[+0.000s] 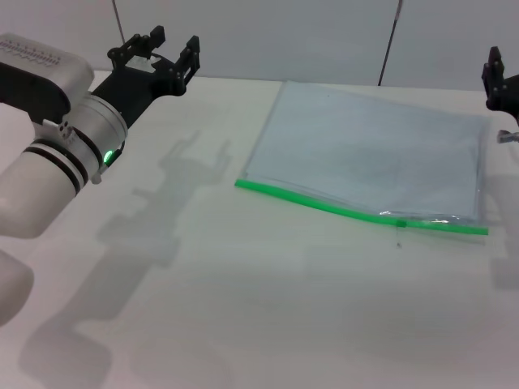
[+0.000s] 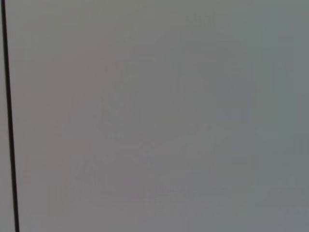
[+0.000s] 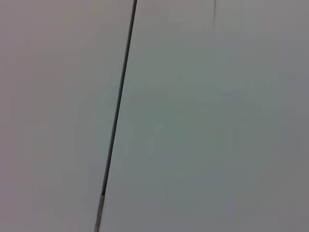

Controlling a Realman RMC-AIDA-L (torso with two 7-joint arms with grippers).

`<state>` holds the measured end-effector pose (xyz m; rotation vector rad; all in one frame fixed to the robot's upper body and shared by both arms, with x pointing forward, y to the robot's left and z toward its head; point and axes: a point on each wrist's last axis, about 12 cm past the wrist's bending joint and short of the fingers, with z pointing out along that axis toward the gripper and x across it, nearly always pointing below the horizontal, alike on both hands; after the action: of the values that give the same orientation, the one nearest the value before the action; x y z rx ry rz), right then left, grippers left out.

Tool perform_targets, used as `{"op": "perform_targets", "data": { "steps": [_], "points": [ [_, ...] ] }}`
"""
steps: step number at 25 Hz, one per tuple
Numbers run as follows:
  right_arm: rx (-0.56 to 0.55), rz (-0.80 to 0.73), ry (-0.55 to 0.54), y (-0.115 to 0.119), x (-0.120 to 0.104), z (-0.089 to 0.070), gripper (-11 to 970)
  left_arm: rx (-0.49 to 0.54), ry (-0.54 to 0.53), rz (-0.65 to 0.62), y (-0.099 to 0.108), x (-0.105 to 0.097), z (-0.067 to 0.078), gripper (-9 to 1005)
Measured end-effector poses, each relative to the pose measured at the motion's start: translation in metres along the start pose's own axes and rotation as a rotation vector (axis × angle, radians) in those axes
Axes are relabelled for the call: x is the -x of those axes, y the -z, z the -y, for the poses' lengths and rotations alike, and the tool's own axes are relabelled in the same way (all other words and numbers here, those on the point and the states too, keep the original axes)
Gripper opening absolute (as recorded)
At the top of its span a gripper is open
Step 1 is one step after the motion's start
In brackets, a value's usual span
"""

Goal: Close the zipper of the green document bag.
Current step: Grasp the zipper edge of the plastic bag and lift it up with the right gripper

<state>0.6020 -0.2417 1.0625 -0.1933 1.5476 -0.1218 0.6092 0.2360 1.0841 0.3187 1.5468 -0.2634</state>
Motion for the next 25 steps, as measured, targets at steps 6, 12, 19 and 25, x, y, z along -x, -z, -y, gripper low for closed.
{"op": "perform_targets", "data": {
  "steps": [6,12,19,25],
  "points": [
    [-0.005,-0.004,0.004,0.0,-0.001,0.002,539,-0.005,0.004,0.019,0.001,0.001,0.0,560],
    [-0.005,-0.003,0.005,0.0,-0.001,0.002,536,-0.003,0.005,0.019,0.001,0.001,0.0,560],
    [0.011,-0.015,0.008,-0.002,-0.001,-0.001,533,0.001,0.005,0.014,0.001,0.0,-0.001,559],
    [0.08,-0.062,0.014,-0.002,-0.004,-0.012,531,0.004,0.0,-0.001,0.003,-0.003,-0.003,559]
  ]
}}
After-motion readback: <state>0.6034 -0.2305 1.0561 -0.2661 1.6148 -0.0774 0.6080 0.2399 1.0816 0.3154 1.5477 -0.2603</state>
